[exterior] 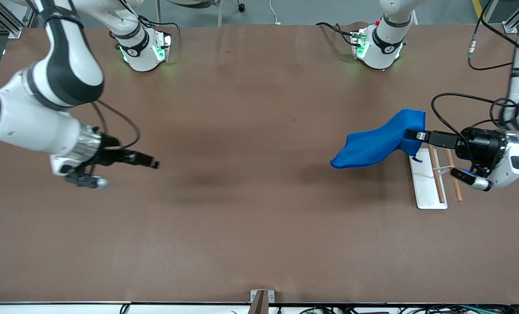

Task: Right arm passes towel to left arm to hang
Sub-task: 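Open the right gripper and withdraw it while the left gripper carries the towel, then lower the towel with the left gripper over the wooden dowels on the rack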

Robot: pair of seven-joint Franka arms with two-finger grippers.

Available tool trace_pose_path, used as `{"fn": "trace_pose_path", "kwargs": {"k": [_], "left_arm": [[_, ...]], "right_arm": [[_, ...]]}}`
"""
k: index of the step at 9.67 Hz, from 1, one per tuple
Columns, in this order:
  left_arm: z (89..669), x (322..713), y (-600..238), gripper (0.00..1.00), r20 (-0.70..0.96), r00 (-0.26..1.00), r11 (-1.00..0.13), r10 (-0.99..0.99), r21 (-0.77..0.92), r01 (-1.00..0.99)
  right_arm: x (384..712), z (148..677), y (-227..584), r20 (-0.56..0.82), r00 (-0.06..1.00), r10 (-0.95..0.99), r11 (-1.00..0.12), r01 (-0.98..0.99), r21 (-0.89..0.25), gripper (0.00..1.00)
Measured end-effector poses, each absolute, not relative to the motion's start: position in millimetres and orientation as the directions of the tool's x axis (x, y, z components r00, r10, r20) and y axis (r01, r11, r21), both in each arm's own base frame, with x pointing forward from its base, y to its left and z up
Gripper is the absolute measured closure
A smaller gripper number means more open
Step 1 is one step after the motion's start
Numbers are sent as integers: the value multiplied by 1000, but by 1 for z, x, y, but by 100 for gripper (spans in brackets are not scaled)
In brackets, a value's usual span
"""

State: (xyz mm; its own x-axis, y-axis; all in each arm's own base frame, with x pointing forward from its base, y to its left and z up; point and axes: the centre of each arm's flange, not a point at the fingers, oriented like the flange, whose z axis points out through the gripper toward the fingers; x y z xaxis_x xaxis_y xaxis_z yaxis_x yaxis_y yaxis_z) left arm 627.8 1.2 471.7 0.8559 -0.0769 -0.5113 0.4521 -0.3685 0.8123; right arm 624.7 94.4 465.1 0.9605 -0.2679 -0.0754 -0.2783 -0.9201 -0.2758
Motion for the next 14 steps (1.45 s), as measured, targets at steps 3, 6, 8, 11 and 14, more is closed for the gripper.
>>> {"fn": "trace_pose_path", "kwargs": {"k": [3,6,8,11,14], "left_arm": [[488,629,17,97,-466,884,-643,37,666,378],[472,630,32,97,-421,899,-830,120,454,323],[466,632,59,97,-388,895,-881,220,315,353],[463,636,88,97,-356,784,-809,509,113,577],[452,633,94,97,-351,753,-793,557,44,607]], "right_arm": [[620,502,-40,57,955,-290,-951,-281,-128,0],[577,582,-115,33,955,-293,-950,-287,-126,0],[556,626,-107,32,965,-259,-964,-257,-69,0],[526,668,-78,49,966,-253,-967,-252,-28,0],[522,670,-92,53,972,-231,-973,-232,15,0]]}}
